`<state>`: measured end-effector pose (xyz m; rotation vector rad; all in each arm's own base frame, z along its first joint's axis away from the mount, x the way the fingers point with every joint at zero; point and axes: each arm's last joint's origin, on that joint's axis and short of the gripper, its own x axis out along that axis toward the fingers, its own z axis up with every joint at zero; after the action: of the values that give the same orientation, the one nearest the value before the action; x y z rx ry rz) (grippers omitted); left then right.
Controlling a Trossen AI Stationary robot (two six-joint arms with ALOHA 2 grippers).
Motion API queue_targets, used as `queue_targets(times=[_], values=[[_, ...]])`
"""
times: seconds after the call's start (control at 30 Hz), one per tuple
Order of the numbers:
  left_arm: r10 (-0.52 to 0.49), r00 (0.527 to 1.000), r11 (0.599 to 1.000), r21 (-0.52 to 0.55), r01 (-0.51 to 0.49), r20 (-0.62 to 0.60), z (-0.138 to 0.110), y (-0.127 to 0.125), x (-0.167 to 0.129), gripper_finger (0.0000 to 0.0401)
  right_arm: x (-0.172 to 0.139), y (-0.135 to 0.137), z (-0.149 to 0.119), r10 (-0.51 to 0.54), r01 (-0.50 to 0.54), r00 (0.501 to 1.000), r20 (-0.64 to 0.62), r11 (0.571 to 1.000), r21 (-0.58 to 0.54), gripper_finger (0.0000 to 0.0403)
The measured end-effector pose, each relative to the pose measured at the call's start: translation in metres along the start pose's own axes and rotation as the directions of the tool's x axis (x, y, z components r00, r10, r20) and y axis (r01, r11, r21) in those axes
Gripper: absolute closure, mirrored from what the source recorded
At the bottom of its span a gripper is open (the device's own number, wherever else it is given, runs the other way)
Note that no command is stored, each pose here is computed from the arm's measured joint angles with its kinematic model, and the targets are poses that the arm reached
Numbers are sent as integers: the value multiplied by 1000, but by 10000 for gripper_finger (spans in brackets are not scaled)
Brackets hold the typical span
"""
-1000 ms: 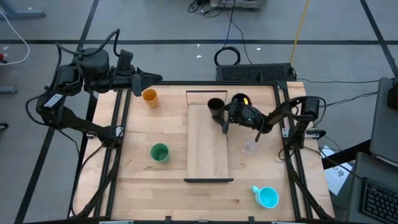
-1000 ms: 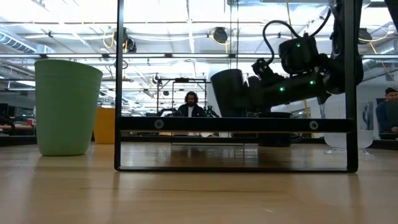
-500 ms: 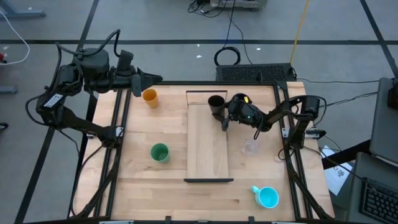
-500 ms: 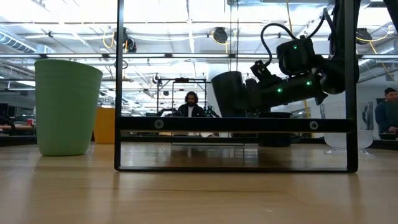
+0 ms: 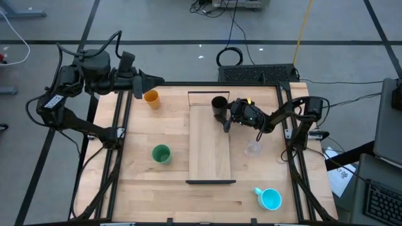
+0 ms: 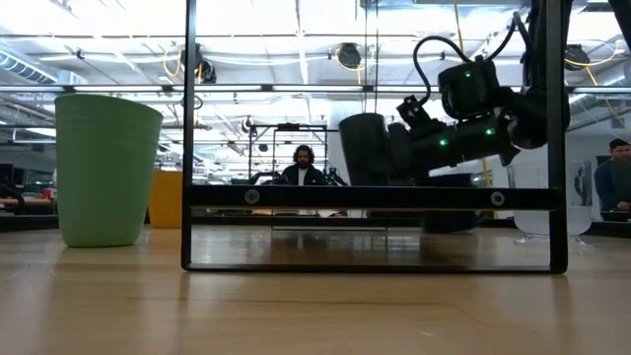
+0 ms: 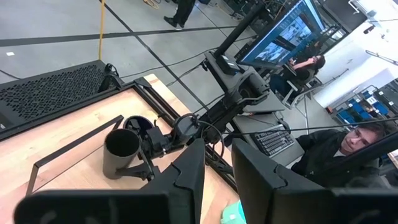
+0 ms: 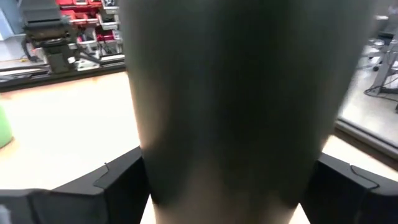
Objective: Stack small to large cups/mugs on shelf
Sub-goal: Put the black cup on the shelf
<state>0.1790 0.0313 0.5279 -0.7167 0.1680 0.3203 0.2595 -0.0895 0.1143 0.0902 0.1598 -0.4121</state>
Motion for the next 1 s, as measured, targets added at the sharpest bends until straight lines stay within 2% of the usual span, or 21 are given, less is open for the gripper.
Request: queue_targets(times=[0.77, 1.0], values=[[-23, 999, 1000, -2, 23, -22, -1, -1, 0, 320, -1, 7, 1, 27, -28, 1000, 8, 999, 45, 71], [-23, 999, 1000, -1, 23, -22, -1, -1, 0, 320, 1, 14, -8, 48, -46, 993, -112, 999, 19, 71]])
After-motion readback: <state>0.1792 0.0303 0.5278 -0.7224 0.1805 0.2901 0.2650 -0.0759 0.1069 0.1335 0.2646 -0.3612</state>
